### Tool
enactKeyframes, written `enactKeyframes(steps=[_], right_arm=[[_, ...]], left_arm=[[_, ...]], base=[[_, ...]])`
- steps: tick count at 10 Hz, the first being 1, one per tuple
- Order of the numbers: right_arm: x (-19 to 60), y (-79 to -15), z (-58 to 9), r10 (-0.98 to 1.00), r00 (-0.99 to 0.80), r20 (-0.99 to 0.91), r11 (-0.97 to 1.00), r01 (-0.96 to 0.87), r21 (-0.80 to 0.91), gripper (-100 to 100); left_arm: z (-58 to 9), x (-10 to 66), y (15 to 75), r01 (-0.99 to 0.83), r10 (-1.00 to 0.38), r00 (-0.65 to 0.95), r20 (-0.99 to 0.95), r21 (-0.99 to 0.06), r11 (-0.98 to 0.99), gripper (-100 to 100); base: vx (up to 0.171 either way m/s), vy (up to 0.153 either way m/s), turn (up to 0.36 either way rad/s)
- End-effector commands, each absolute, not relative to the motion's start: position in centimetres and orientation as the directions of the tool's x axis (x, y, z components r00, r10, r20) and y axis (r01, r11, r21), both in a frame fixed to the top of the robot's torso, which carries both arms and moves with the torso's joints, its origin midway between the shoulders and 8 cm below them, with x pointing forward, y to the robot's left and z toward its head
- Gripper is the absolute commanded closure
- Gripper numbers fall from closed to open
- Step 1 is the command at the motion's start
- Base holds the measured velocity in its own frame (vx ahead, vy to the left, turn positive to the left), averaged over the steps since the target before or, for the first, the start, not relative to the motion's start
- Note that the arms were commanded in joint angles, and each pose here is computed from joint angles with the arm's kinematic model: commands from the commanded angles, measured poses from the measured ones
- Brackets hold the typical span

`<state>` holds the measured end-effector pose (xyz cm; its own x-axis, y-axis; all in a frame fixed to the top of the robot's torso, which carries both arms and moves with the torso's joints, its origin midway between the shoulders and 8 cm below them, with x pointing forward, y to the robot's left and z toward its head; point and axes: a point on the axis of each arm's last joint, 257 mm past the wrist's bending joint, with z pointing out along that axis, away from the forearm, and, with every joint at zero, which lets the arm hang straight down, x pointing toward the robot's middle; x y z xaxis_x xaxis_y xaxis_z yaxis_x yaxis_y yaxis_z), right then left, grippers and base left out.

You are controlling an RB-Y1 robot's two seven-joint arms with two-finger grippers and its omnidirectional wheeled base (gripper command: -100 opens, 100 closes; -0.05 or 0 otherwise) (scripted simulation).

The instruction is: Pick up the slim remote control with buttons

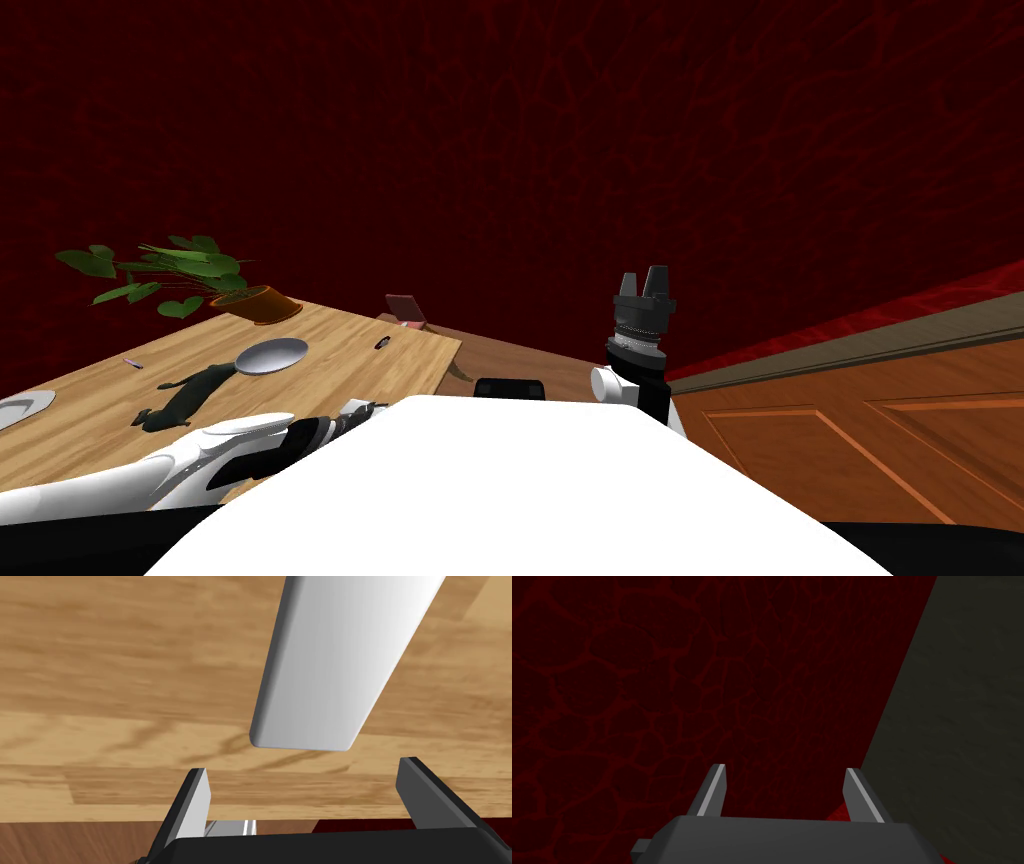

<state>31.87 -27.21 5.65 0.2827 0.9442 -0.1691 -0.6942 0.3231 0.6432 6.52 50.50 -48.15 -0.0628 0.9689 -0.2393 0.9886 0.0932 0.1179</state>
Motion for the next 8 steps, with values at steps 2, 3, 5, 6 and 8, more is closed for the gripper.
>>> enactKeyframes(steps=[2, 3, 5, 6, 8], right_arm=[[31.9, -27.2, 5.7, 0.944, 0.283, -0.169, 0.323, -0.694, 0.643, 0], [31.9, -27.2, 5.7, 0.944, 0.283, -0.169, 0.323, -0.694, 0.643, 0], [31.9, -27.2, 5.7, 0.944, 0.283, -0.169, 0.323, -0.694, 0.643, 0], [31.9, -27.2, 5.7, 0.944, 0.283, -0.169, 0.323, -0.694, 0.643, 0], [31.9, -27.2, 5.7, 0.944, 0.283, -0.169, 0.323, -0.694, 0.643, 0]], left_arm=[[-48.4, 5.0, 52.7, 0.994, 0.984, -0.027, -0.175, 0.1, 0.045, -100], [-48.3, 4.0, 54.4, 0.996, 0.992, 0.002, -0.129, 0.083, 0.009, -100], [-48.3, 2.4, 56.8, 0.998, 0.997, 0.052, -0.058, 0.051, -0.049, -100], [-48.4, 1.7, 57.6, 0.997, 0.997, 0.072, -0.034, 0.037, -0.071, -100], [-48.7, 0.8, 58.3, 0.995, 0.995, 0.102, -0.007, 0.016, -0.102, -100]], base=[[0.029, 0.014, -0.091], [0.037, 0.021, -0.103], [0.062, 0.032, -0.127], [0.059, 0.037, -0.092], [0.05, 0.033, -0.055]])
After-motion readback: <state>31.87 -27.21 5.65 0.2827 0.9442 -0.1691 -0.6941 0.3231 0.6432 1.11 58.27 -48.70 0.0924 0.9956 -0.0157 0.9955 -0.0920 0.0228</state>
